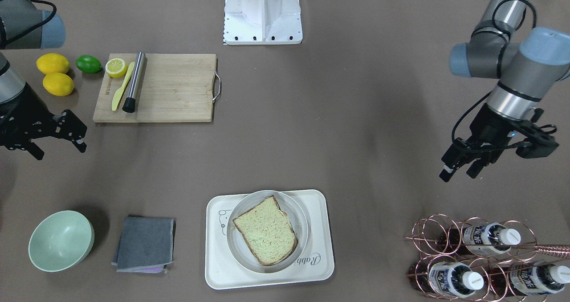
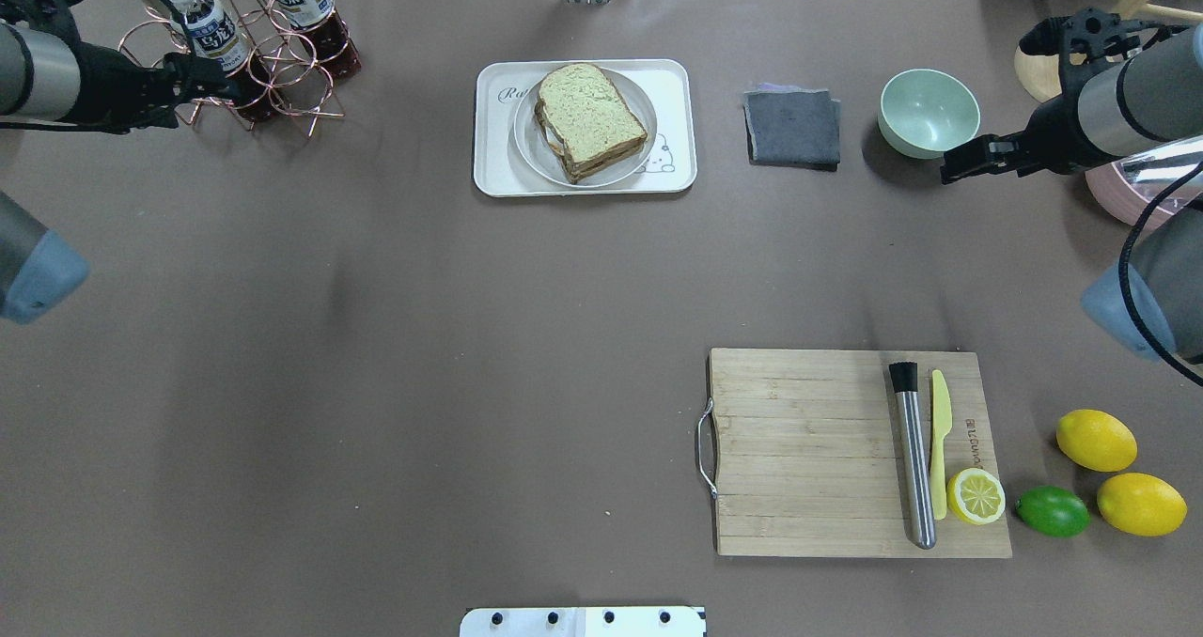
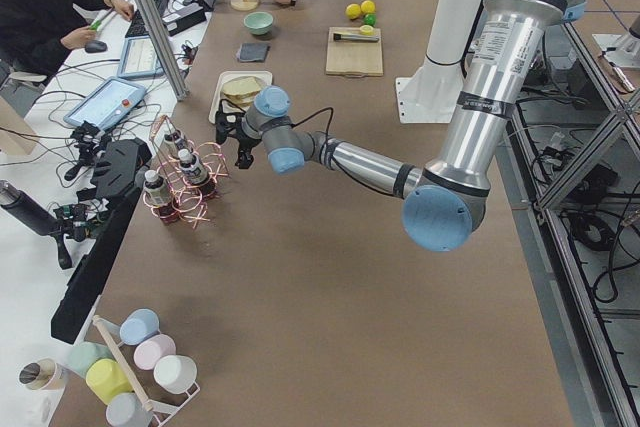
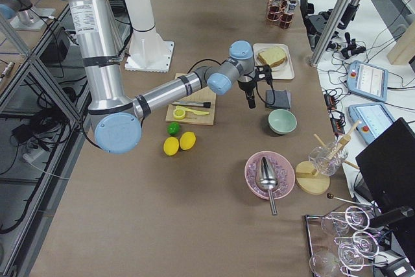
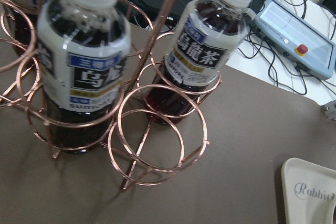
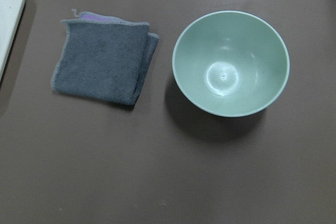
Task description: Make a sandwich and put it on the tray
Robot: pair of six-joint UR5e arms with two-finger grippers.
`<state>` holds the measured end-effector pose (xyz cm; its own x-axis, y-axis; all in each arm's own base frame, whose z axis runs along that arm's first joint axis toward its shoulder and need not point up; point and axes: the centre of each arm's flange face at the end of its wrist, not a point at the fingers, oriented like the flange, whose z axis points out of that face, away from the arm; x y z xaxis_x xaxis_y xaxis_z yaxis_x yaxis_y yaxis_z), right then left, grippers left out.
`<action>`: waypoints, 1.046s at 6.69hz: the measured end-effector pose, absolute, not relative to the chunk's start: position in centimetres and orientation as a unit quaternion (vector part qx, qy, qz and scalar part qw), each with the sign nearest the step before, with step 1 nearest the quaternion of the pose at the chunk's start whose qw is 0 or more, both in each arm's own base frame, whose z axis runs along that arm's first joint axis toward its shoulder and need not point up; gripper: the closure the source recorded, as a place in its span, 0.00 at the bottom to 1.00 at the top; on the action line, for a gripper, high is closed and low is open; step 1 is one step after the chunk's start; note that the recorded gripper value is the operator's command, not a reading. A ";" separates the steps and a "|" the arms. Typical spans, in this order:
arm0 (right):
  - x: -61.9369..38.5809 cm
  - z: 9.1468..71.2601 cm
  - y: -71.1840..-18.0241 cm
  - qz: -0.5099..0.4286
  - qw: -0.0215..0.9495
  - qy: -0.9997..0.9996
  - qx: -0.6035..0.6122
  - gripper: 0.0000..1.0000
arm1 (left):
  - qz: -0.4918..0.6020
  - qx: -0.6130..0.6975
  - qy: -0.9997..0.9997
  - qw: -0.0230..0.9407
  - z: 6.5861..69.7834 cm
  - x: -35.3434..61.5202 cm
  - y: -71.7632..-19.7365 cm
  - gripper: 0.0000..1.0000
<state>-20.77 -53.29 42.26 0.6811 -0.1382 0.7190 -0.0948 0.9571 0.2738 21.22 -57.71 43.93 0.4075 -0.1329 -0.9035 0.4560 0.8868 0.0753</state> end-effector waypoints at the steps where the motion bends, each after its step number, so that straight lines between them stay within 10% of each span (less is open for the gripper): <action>1: -18.7 42.8 -53.6 -0.015 0.907 -0.396 0.141 0.01 | -0.154 0.141 0.521 0.828 45.4 18.6 -56.5 0.02; 7: -9.1 51.4 -53.3 -0.059 0.946 -0.310 0.074 0.00 | -0.017 0.148 0.541 0.828 52.2 6.9 -52.3 0.02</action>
